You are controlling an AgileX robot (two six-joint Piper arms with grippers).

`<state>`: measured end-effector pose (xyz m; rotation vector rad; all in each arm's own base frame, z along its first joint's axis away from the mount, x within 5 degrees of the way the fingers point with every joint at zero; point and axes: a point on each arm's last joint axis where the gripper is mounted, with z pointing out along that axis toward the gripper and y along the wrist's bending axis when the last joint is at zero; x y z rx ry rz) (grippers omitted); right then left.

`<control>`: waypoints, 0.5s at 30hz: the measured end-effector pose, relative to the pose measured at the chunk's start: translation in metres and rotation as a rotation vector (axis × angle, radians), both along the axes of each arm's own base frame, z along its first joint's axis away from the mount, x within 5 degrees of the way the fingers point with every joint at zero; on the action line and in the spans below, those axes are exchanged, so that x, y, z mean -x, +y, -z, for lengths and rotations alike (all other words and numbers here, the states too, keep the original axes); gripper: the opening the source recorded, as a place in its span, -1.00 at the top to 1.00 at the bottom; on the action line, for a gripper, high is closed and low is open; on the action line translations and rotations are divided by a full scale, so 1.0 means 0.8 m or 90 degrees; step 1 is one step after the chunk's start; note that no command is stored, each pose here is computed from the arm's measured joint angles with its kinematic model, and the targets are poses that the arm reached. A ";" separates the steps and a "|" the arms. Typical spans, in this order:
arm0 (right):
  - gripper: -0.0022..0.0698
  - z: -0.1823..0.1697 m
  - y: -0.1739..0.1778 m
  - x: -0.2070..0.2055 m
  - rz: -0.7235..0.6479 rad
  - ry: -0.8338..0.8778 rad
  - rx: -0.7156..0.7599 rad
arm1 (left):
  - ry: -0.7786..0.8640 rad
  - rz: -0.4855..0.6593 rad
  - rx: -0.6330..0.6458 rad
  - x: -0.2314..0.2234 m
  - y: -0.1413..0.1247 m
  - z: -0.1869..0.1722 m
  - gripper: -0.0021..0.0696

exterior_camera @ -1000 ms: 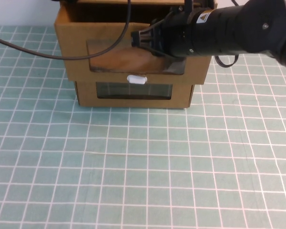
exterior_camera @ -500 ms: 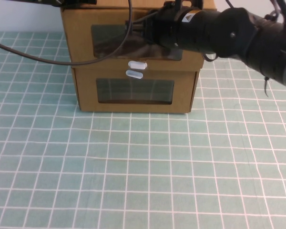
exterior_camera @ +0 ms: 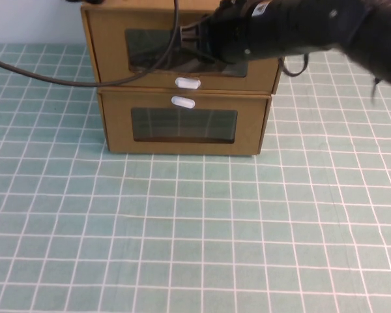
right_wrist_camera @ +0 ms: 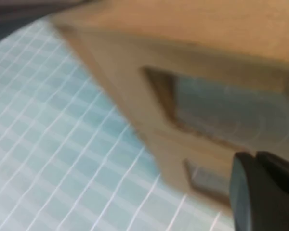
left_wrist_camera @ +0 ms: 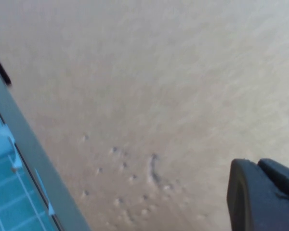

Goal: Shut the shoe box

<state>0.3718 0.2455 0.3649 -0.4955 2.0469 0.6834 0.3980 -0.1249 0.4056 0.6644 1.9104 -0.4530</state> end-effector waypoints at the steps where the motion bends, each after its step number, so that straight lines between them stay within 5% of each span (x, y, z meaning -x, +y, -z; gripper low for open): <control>1: 0.97 -0.011 -0.004 0.009 -0.010 0.003 0.003 | -0.009 0.002 -0.003 0.007 0.002 -0.009 0.96; 8: 0.97 -0.095 -0.049 0.093 -0.044 -0.011 0.005 | -0.052 -0.021 0.002 0.080 0.021 -0.059 0.96; 15: 0.97 -0.109 -0.122 0.226 -0.003 -0.024 0.046 | -0.101 -0.090 0.027 0.188 0.054 -0.034 0.96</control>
